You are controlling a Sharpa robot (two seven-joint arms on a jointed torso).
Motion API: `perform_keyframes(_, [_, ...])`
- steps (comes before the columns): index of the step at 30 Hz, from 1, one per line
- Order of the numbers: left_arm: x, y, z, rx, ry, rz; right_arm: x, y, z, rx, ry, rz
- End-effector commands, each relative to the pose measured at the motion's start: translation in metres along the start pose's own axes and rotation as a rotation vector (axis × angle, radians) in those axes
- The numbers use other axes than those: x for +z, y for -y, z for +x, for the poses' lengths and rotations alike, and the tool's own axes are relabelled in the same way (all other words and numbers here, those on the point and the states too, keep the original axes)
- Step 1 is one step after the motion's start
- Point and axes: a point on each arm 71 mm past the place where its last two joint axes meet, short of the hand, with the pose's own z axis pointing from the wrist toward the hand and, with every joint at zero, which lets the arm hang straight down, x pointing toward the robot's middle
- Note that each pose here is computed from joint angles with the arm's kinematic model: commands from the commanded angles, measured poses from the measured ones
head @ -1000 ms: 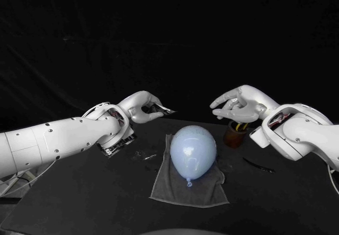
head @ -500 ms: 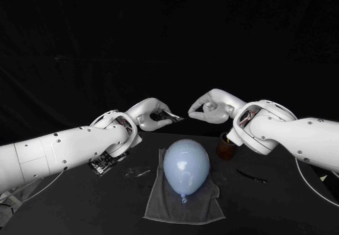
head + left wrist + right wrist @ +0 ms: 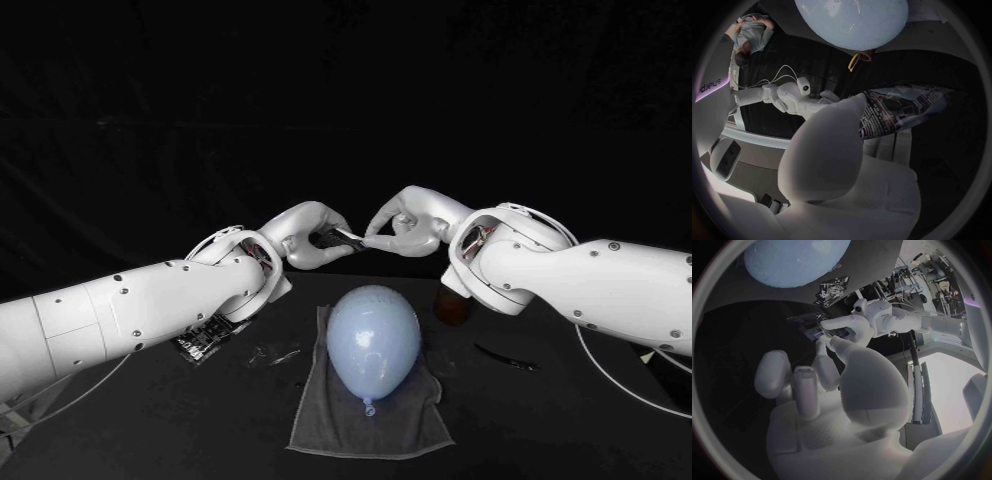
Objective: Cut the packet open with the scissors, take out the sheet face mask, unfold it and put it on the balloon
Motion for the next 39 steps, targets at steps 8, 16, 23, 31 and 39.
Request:
perform_keyframes(8, [0.0024, 0.0056, 0.0004, 0.004, -0.013, 0.023, 0.002, 0.001, 0.003, -0.054, -0.018, 0.009])
perform_keyframes(16, [0.0022, 0.009, 0.0011, 0.004, -0.015, 0.033, 0.004, 0.002, 0.005, -0.062, -0.034, 0.017])
perform_keyframes(23, [0.0016, 0.0114, 0.0016, 0.011, -0.02, 0.041, 0.004, 0.006, 0.005, -0.069, -0.04, 0.03])
perform_keyframes(31, [0.0011, 0.0102, 0.0006, 0.028, -0.021, 0.042, 0.0, 0.01, 0.003, -0.064, -0.034, 0.039])
perform_keyframes(39, [0.0013, 0.0092, 0.0001, 0.039, -0.02, 0.043, -0.003, 0.012, 0.002, -0.053, -0.041, 0.04])
